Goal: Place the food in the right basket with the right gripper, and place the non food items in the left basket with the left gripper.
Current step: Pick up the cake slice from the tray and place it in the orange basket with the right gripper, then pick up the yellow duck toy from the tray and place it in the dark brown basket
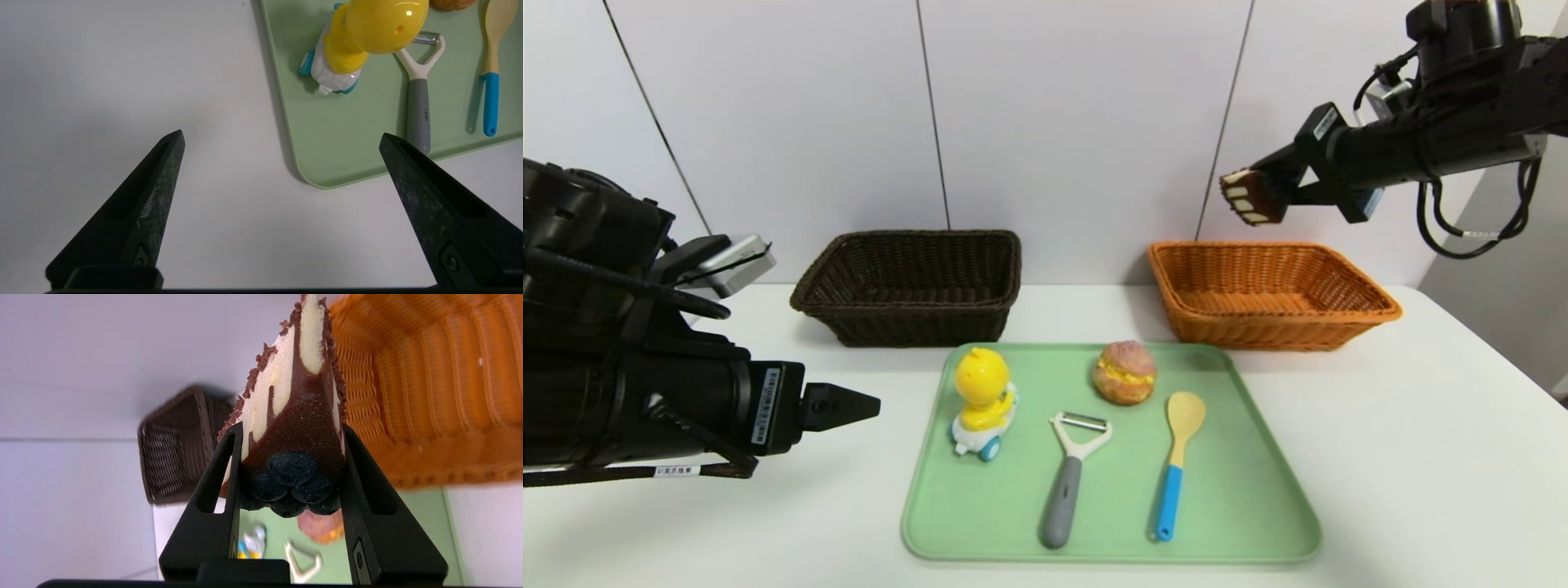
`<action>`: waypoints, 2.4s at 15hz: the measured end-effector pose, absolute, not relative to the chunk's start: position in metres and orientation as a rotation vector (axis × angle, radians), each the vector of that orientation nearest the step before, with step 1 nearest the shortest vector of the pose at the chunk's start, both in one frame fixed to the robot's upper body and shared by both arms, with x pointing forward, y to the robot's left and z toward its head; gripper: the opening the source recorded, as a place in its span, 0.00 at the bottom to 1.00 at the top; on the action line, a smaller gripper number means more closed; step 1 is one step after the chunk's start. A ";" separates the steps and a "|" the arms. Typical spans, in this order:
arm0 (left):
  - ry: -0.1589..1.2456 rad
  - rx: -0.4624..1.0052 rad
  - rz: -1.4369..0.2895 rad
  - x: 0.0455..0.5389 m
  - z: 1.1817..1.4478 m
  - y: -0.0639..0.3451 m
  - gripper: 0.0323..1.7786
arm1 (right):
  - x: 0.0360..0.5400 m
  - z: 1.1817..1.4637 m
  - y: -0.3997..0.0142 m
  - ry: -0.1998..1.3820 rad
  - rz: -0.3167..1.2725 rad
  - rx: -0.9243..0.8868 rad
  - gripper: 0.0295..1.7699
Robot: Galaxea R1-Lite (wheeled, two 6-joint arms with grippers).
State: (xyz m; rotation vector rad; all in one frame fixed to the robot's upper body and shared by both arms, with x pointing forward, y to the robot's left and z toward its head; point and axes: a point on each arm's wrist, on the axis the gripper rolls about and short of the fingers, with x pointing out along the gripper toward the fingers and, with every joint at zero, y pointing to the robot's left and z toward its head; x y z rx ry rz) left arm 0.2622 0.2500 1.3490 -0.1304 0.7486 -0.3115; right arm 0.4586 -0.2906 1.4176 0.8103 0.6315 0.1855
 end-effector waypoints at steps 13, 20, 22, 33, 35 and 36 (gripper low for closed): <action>0.715 -0.137 -0.328 0.265 1.351 0.247 0.95 | 0.550 1.297 -0.298 0.778 0.041 0.912 0.37; 0.720 -0.136 -0.330 0.270 1.348 0.244 0.95 | 0.554 1.287 -0.299 0.794 0.026 0.922 0.47; 0.722 -0.135 -0.331 0.270 1.348 0.244 0.95 | 0.554 1.288 -0.302 0.789 0.027 0.925 0.58; 0.727 -0.133 -0.330 0.271 1.346 0.243 0.95 | 0.528 1.345 -0.302 0.679 0.057 1.005 0.87; 0.710 -0.135 -0.340 0.273 1.347 0.240 0.95 | 0.513 1.362 -0.299 0.681 0.064 1.005 0.89; 0.695 -0.138 -0.349 0.274 1.347 0.238 0.95 | 0.506 1.369 -0.299 0.680 0.067 1.000 0.90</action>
